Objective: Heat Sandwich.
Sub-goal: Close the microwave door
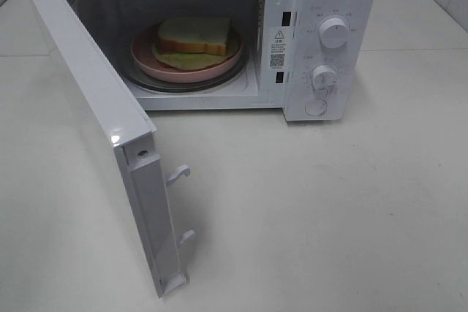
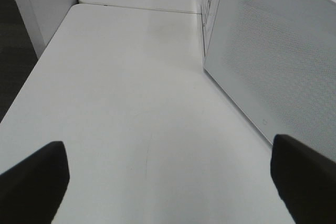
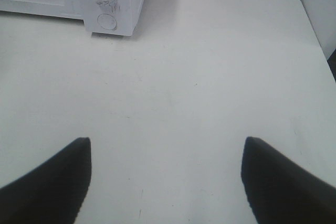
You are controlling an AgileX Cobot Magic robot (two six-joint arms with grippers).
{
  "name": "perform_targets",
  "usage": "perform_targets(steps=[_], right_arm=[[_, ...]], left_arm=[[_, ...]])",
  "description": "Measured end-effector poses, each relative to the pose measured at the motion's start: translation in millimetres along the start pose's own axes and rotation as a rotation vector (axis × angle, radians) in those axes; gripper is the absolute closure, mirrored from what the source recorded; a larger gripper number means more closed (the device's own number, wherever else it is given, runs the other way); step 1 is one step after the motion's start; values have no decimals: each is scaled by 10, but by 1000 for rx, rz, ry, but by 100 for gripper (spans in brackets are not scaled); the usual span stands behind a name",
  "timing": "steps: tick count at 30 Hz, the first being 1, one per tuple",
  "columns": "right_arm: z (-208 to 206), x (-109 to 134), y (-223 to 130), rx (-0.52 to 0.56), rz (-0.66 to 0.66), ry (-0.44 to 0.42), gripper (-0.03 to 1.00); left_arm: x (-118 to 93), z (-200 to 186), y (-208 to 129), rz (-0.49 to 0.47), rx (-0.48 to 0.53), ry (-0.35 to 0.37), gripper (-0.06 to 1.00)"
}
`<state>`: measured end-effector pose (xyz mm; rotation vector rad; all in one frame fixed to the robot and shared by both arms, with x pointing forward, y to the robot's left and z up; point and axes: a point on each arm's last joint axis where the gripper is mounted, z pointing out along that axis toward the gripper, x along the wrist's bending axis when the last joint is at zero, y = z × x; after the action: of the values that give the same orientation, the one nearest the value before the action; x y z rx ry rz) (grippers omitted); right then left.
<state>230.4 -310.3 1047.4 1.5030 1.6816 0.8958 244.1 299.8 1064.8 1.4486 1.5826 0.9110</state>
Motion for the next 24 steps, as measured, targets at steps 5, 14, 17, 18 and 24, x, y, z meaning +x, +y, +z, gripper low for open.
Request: perform_targets(steps=[5,14,17,18,24], right_arm=[[0,0,0,0,0,0,20],[0,0,0,0,0,0,20],[0,0,0,0,0,0,20],[0,0,0,0,0,0,20],[0,0,0,0,0,0,20]], left_arm=[[-7,132,94,-3,35,1,5],[-14,404,223,-9,77,4,46],[-12,526,239,-10,101,7,61],[-12,558,244,-11,110,7,65],[-13,813,329,-11,144,11,94]])
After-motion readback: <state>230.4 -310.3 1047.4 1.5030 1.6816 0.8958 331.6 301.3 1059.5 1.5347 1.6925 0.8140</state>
